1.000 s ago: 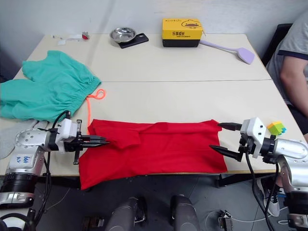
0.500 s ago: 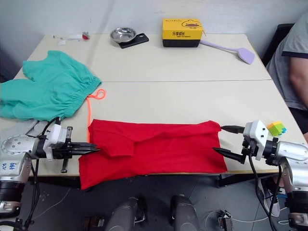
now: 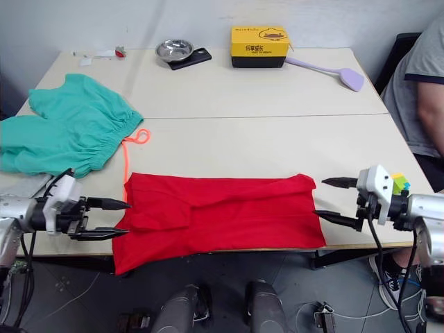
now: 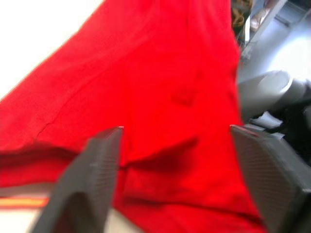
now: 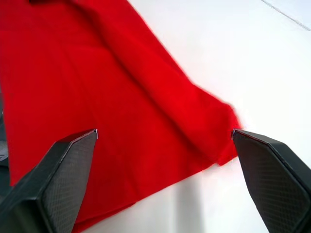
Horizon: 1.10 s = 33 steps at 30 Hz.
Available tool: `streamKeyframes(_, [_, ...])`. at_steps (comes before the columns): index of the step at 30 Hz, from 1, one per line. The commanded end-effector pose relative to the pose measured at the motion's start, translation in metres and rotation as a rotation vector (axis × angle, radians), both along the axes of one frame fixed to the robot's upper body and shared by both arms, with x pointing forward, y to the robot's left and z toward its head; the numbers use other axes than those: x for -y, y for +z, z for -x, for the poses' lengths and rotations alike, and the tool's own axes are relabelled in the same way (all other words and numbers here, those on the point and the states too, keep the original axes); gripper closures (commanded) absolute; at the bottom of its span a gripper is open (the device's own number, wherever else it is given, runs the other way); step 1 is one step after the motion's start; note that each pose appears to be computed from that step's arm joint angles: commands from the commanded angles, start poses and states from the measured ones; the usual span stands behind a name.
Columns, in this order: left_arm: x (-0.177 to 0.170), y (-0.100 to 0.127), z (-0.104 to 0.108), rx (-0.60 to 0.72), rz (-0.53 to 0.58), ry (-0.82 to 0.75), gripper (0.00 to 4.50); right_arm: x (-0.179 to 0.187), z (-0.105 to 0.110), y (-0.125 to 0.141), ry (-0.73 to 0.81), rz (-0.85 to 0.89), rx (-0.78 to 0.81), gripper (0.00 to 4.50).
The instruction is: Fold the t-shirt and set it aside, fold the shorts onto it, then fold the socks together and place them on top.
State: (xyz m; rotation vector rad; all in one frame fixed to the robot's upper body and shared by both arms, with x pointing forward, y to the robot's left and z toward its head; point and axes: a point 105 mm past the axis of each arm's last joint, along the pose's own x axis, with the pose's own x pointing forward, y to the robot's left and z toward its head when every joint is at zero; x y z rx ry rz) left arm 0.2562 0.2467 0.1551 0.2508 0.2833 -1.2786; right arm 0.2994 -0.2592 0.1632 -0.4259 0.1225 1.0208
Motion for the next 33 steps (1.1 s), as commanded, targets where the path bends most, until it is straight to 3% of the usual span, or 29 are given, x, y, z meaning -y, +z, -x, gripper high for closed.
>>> streamKeyframes(1, [0.022,0.031,0.001,0.061,0.142,-0.040,0.02,-0.010,-0.014,0.009,0.003,-0.010,-0.047,0.00])
streamKeyframes(8, [0.060,0.033,0.001,0.089,0.234,-0.087,0.02,-0.027,-0.043,0.000,-0.026,0.027,-0.163,0.00])
streamKeyframes(17, [0.066,0.020,0.007,0.050,0.226,-0.072,0.02,-0.034,-0.066,-0.012,-0.054,0.089,-0.190,0.00])
streamKeyframes(29, [0.067,0.019,0.006,0.057,0.225,-0.066,0.00,-0.029,-0.060,-0.009,0.001,0.136,-0.202,4.20])
streamKeyframes(30, [0.066,0.019,0.006,0.058,0.223,-0.065,0.00,-0.028,-0.058,-0.010,0.004,0.142,-0.207,4.48])
streamKeyframes(33, [0.067,0.017,0.005,0.061,0.220,-0.063,0.00,-0.026,-0.046,-0.003,0.064,0.136,-0.182,4.48])
